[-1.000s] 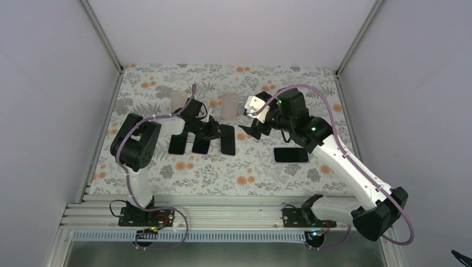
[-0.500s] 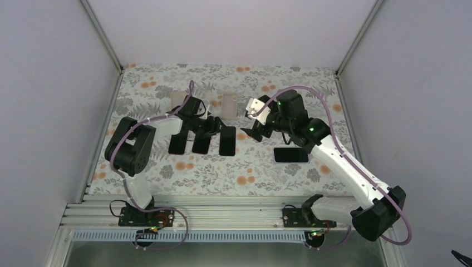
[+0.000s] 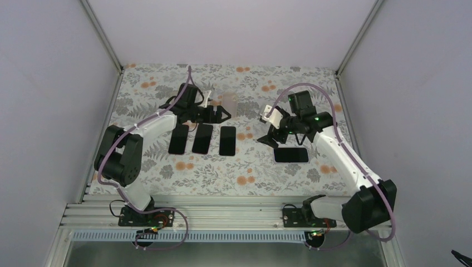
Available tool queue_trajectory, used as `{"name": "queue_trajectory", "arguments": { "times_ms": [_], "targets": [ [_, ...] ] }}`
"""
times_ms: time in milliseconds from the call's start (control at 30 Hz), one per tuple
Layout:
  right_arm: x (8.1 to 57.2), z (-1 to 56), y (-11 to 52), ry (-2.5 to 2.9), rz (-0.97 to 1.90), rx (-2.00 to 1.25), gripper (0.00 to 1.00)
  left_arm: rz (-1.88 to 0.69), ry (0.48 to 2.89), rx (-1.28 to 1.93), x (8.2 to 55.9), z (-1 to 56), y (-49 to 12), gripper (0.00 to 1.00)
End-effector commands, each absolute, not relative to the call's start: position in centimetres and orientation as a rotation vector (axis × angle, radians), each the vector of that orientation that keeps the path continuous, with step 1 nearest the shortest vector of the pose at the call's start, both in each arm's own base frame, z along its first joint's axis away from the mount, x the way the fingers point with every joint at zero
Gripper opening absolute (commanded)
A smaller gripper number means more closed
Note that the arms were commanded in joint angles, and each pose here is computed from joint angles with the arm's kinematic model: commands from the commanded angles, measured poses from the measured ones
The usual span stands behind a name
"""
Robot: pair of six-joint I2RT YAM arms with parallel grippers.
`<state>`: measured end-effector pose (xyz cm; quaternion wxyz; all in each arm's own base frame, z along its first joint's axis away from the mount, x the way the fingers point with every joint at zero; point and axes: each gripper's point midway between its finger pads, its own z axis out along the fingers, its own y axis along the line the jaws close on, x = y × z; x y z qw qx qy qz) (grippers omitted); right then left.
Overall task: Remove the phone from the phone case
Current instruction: Place the phone at the center of the board, then pick up the phone at the center of the board.
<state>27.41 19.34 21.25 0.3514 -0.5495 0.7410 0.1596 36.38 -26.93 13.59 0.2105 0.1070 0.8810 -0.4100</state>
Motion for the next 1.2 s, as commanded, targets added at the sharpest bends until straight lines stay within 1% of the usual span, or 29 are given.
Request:
{"name": "queue_trajectory", "arguments": {
  "times_ms": [0, 133, 333, 500, 700, 1033, 1167],
  "targets": [
    [25.9, 17.5, 16.8, 2.004, 0.501, -1.518, 0.99, -1.078, 2.323, 0.440, 37.3, 17.1, -27.2, 1.00],
    [26.3, 15.0, 13.8, 2.088, 0.460, -1.535, 0.99, -1.052, 2.299, 0.460, 37.2, 17.5, -26.9, 1.00],
    [26.0, 11.4, 10.3, 2.156, 0.420, -1.605, 0.99, -1.085, 2.276, 0.504, 36.7, 17.7, -27.2, 1.00],
    [25.5, 9.3, 8.6, 2.156, 0.371, -1.671, 0.99, -1.111, 2.272, 0.531, 36.6, 17.5, -27.6, 1.00],
    [25.7, 5.9, 6.3, 2.171, 0.184, -1.774, 0.99, -1.116, 2.283, 0.522, 36.8, 17.0, -27.7, 1.00],
    [26.8, 3.6, 5.2, 2.134, 0.176, -1.902, 0.99, -1.120, 2.294, 0.507, 36.6, 16.5, -27.6, 1.00],
    [26.5, 2.1, 4.5, 2.163, 0.173, -1.957, 0.99, -1.123, 2.293, 0.507, 36.6, 16.5, -27.6, 1.00]
  ]
}}
